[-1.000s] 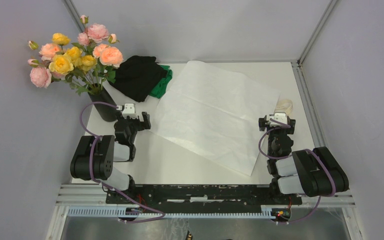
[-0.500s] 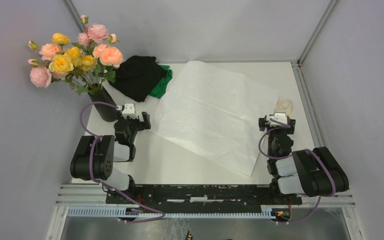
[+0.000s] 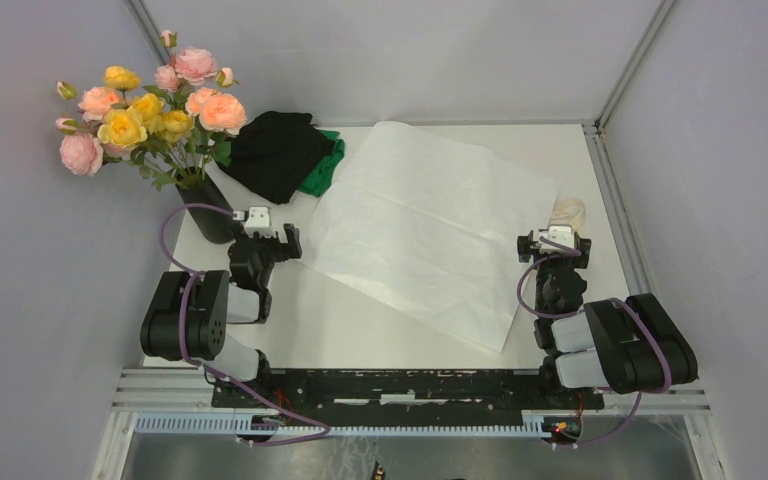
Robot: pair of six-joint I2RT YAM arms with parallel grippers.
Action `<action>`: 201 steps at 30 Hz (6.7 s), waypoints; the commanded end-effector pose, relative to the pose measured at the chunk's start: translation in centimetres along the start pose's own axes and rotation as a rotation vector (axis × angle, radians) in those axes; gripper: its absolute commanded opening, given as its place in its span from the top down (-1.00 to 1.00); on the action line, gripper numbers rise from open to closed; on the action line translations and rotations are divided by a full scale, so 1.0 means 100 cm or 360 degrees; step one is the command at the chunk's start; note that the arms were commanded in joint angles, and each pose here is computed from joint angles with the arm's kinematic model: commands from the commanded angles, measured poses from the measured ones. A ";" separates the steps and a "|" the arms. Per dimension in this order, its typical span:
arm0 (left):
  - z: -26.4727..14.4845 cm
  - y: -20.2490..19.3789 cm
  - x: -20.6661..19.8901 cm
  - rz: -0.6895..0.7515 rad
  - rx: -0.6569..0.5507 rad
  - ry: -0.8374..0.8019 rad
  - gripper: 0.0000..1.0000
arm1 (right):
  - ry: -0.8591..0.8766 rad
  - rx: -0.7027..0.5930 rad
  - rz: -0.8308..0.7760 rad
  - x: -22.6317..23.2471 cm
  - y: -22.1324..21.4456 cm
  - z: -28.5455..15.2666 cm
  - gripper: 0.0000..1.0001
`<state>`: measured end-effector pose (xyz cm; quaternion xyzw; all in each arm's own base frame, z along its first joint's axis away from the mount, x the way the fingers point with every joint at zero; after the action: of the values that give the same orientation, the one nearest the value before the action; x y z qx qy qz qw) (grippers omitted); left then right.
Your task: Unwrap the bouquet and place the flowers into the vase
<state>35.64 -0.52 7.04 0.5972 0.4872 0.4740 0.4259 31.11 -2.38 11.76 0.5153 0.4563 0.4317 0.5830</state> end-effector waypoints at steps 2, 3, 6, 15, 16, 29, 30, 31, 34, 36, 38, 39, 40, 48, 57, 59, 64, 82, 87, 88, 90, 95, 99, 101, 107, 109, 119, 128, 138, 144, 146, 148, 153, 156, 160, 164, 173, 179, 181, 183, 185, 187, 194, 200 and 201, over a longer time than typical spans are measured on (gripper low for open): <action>0.006 0.022 0.005 0.0011 -0.0120 0.0027 -1.00 | 0.0020 0.0130 -0.0030 -0.007 -0.030 -0.030 -0.96; 0.006 0.022 0.004 0.0011 -0.0119 0.0024 -1.00 | 0.0021 0.0130 -0.0030 -0.007 -0.030 -0.030 -0.96; 0.006 0.022 0.004 0.0011 -0.0118 0.0025 -1.00 | 0.0021 0.0129 -0.0030 -0.007 -0.030 -0.030 -0.96; 0.006 0.022 0.005 0.0011 -0.0118 0.0026 -1.00 | 0.0021 0.0129 -0.0030 -0.007 -0.030 -0.029 -0.96; 0.006 0.022 0.004 0.0011 -0.0117 0.0025 -1.00 | 0.0019 0.0129 -0.0030 -0.007 -0.030 -0.030 -0.96; 0.006 0.022 0.004 0.0011 -0.0119 0.0024 -1.00 | 0.0020 0.0129 -0.0030 -0.007 -0.030 -0.030 -0.96; 0.006 0.022 0.004 0.0011 -0.0118 0.0026 -1.00 | 0.0021 0.0129 -0.0029 -0.007 -0.030 -0.030 -0.96; 0.006 0.022 0.004 0.0011 -0.0118 0.0026 -1.00 | 0.0020 0.0128 -0.0029 -0.007 -0.030 -0.029 -0.96; 0.006 0.021 0.004 0.0011 -0.0116 0.0026 -1.00 | 0.0021 0.0128 -0.0030 -0.007 -0.030 -0.029 -0.96; 0.006 0.022 0.004 0.0011 -0.0118 0.0026 -1.00 | 0.0019 0.0129 -0.0030 -0.007 -0.030 -0.030 -0.96; 0.006 0.022 0.005 0.0011 -0.0119 0.0027 -1.00 | 0.0021 0.0130 -0.0030 -0.007 -0.030 -0.029 -0.96; 0.006 0.022 0.004 0.0011 -0.0118 0.0026 -1.00 | 0.0021 0.0129 -0.0030 -0.007 -0.030 -0.030 -0.96; 0.006 0.022 0.004 0.0011 -0.0118 0.0026 -1.00 | 0.0021 0.0130 -0.0030 -0.007 -0.030 -0.030 -0.96; 0.006 0.022 0.004 0.0011 -0.0120 0.0026 -1.00 | 0.0021 0.0129 -0.0030 -0.007 -0.030 -0.030 -0.96; 0.006 0.022 0.004 0.0011 -0.0119 0.0026 -1.00 | 0.0022 0.0128 -0.0030 -0.007 -0.030 -0.029 -0.96; 0.006 0.021 0.004 0.0011 -0.0117 0.0025 -1.00 | 0.0021 0.0128 -0.0030 -0.007 -0.030 -0.029 -0.96; 0.006 0.022 0.004 0.0011 -0.0118 0.0026 -1.00 | 0.0020 0.0128 -0.0029 -0.007 -0.030 -0.030 -0.96; 0.006 0.022 0.005 0.0011 -0.0119 0.0026 -1.00 | 0.0020 0.0129 -0.0030 -0.007 -0.030 -0.029 -0.96; 0.006 0.022 0.004 0.0011 -0.0120 0.0027 -1.00 | 0.0020 0.0130 -0.0030 -0.007 -0.030 -0.030 -0.96; 0.006 0.021 0.004 0.0011 -0.0117 0.0026 -1.00 | 0.0022 0.0130 -0.0030 -0.007 -0.030 -0.030 -0.96; 0.006 0.022 0.005 0.0011 -0.0120 0.0027 -1.00 | 0.0020 0.0128 -0.0029 -0.007 -0.030 -0.030 -0.96; 0.006 0.021 0.004 0.0011 -0.0117 0.0026 -1.00 | 0.0020 0.0128 -0.0029 -0.007 -0.030 -0.029 -0.96; 0.006 0.022 0.004 0.0011 -0.0117 0.0026 -1.00 | 0.0020 0.0128 -0.0030 -0.007 -0.030 -0.029 -0.96; 0.006 0.022 0.004 0.0011 -0.0118 0.0026 -1.00 | 0.0019 0.0128 -0.0030 -0.007 -0.030 -0.029 -0.96; 0.006 0.022 0.004 0.0011 -0.0118 0.0025 -1.00 | 0.0022 0.0128 -0.0030 -0.007 -0.030 -0.029 -0.96; 0.006 0.022 0.005 0.0011 -0.0118 0.0027 -1.00 | 0.0022 0.0128 -0.0029 -0.007 -0.030 -0.029 -0.96; 0.006 0.022 0.005 0.0011 -0.0118 0.0028 -1.00 | 0.0023 0.0127 -0.0031 -0.007 -0.030 -0.029 -0.96; 0.006 0.022 0.004 0.0011 -0.0117 0.0026 -1.00 | 0.0020 0.0128 -0.0030 -0.007 -0.030 -0.029 -0.96; 0.006 0.022 0.005 0.0011 -0.0118 0.0026 -1.00 | 0.0022 0.0128 -0.0028 -0.007 -0.030 -0.029 -0.96; 0.006 0.022 0.004 0.0011 -0.0118 0.0026 -1.00 | 0.0019 0.0129 -0.0030 -0.007 -0.030 -0.029 -0.96; 0.006 0.022 0.005 0.0011 -0.0120 0.0026 -1.00 | 0.0020 0.0129 -0.0030 -0.007 -0.030 -0.029 -0.96; 0.006 0.022 0.004 0.0011 -0.0118 0.0026 -1.00 | 0.0020 0.0128 -0.0030 -0.007 -0.030 -0.029 -0.96; 0.006 0.022 0.004 0.0011 -0.0122 0.0027 -1.00 | 0.0020 0.0129 -0.0030 -0.007 -0.030 -0.029 -0.96; 0.006 0.022 0.005 0.0011 -0.0119 0.0027 -1.00 | 0.0017 0.0130 -0.0029 -0.007 -0.030 -0.030 -0.96; 0.006 0.022 0.004 0.0011 -0.0119 0.0027 -1.00 | 0.0022 0.0129 -0.0030 -0.007 -0.030 -0.030 -0.96; 0.006 0.022 0.004 0.0011 -0.0120 0.0024 -1.00 | 0.0020 0.0128 -0.0030 -0.007 -0.030 -0.029 -0.96; 0.006 0.022 0.005 0.0011 -0.0118 0.0028 -1.00 | 0.0021 0.0128 -0.0029 -0.007 -0.030 -0.029 -0.96; 0.006 0.022 0.005 0.0011 -0.0119 0.0027 -1.00 | 0.0019 0.0129 -0.0030 -0.007 -0.030 -0.029 -0.96; 0.006 0.022 0.005 0.0011 -0.0118 0.0027 -1.00 | 0.0019 0.0129 -0.0029 -0.007 -0.030 -0.029 -0.96; 0.006 0.022 0.005 0.0011 -0.0119 0.0027 -1.00 | 0.0021 0.0129 -0.0030 -0.007 -0.030 -0.030 -0.96; 0.006 0.022 0.004 0.0011 -0.0119 0.0025 -1.00 | 0.0020 0.0129 -0.0030 -0.007 -0.030 -0.029 -0.96; 0.006 0.022 0.005 0.0011 -0.0119 0.0028 -1.00 | 0.0019 0.0127 -0.0029 -0.007 -0.029 -0.030 -0.96; 0.006 0.022 0.005 0.0011 -0.0118 0.0026 -1.00 | 0.0018 0.0131 -0.0031 -0.007 -0.030 -0.030 -0.96; 0.006 0.022 0.004 0.0011 -0.0119 0.0024 -1.00 | 0.0020 0.0129 -0.0030 -0.007 -0.030 -0.030 -0.96; 0.006 0.022 0.005 0.0011 -0.0120 0.0028 -1.00 | 0.0019 0.0129 -0.0030 -0.007 -0.030 -0.030 -0.96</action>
<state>35.64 -0.52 7.04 0.5972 0.4872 0.4740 0.4259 31.11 -2.38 11.76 0.5153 0.4563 0.4317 0.5830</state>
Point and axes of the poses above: each gripper's point midway between its finger pads, its own z axis out along the fingers, its own x axis along the line the jaws close on, y = z × x, the point moved 1 cm from there along -z, back along the fingers, and after that the axes turned 10 degrees about z, right-handed, at the moved point
